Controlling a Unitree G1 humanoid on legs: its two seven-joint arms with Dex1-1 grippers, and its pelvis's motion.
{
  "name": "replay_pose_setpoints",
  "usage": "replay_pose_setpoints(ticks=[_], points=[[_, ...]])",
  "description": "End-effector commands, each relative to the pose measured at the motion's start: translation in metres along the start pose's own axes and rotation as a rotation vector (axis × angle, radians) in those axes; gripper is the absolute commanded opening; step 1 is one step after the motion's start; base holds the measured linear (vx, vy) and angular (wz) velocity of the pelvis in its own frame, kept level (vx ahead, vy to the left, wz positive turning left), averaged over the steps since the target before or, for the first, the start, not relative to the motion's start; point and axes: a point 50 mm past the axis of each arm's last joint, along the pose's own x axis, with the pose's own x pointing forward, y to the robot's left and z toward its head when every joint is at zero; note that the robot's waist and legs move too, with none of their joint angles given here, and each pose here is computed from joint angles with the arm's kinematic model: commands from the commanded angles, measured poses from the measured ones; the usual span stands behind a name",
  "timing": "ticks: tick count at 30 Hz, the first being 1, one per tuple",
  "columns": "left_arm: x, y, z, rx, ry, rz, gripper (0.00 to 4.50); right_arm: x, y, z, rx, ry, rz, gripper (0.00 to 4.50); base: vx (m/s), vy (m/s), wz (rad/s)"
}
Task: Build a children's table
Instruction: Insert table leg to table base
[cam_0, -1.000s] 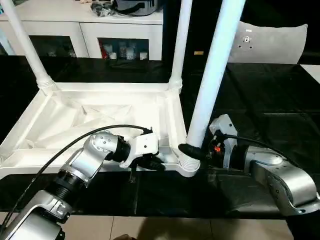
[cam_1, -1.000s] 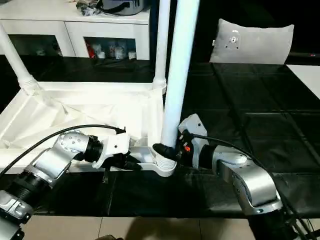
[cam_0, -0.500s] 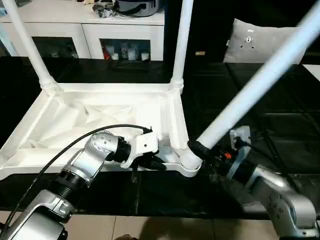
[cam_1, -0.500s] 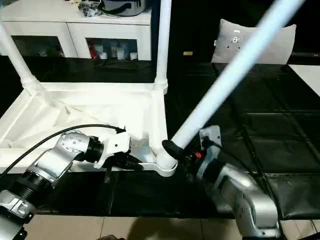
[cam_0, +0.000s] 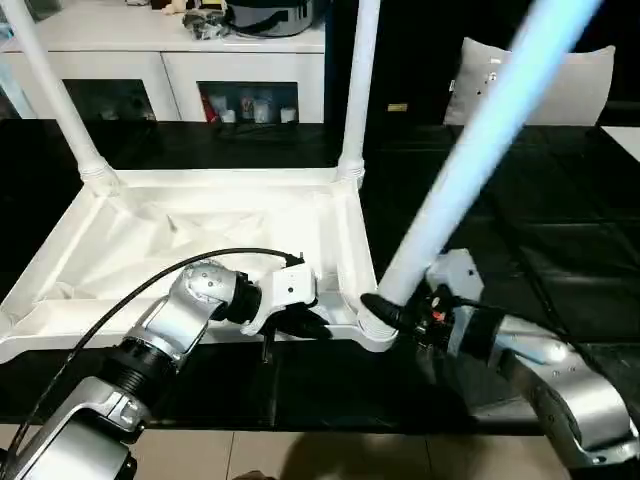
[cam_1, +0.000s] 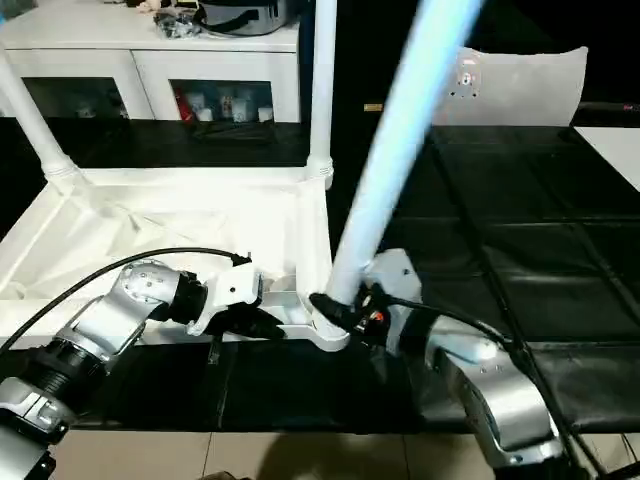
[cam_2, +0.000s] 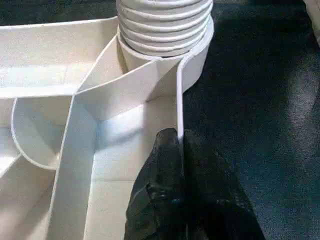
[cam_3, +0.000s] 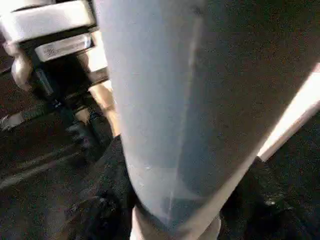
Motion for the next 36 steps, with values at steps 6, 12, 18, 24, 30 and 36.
replay_pose_setpoints(ticks=[6, 12, 18, 24, 30, 36], points=[[-0.014, 0.021, 0.022, 0.098, -0.018, 0.073, 0.00, 0.004, 0.010, -0.046, 0.117, 0.237, 0.101, 1.88, 0.000, 0.000, 0.00], [-0.020, 0.042, 0.035, 0.150, -0.003, 0.119, 0.00, 0.006, 0.018, -0.045, 0.149, 0.224, 0.139, 1.88, 0.000, 0.000, 0.00], [-0.026, 0.060, 0.045, 0.188, 0.026, 0.159, 0.00, 0.010, 0.022, -0.040, 0.176, 0.194, 0.135, 1.88, 0.000, 0.000, 0.00], [-0.029, 0.054, 0.036, 0.133, 0.011, 0.095, 0.00, 0.018, 0.020, -0.037, 0.225, 0.151, 0.078, 1.88, 0.000, 0.000, 0.00], [-0.032, 0.029, 0.014, 0.013, -0.032, 0.097, 0.00, 0.028, 0.012, -0.035, 0.225, 0.149, -0.007, 1.88, 0.000, 0.000, 0.00], [-0.032, -0.005, 0.006, -0.099, -0.004, 0.188, 0.00, 0.035, 0.007, -0.036, 0.219, 0.163, -0.039, 1.88, 0.000, 0.000, 0.00]])
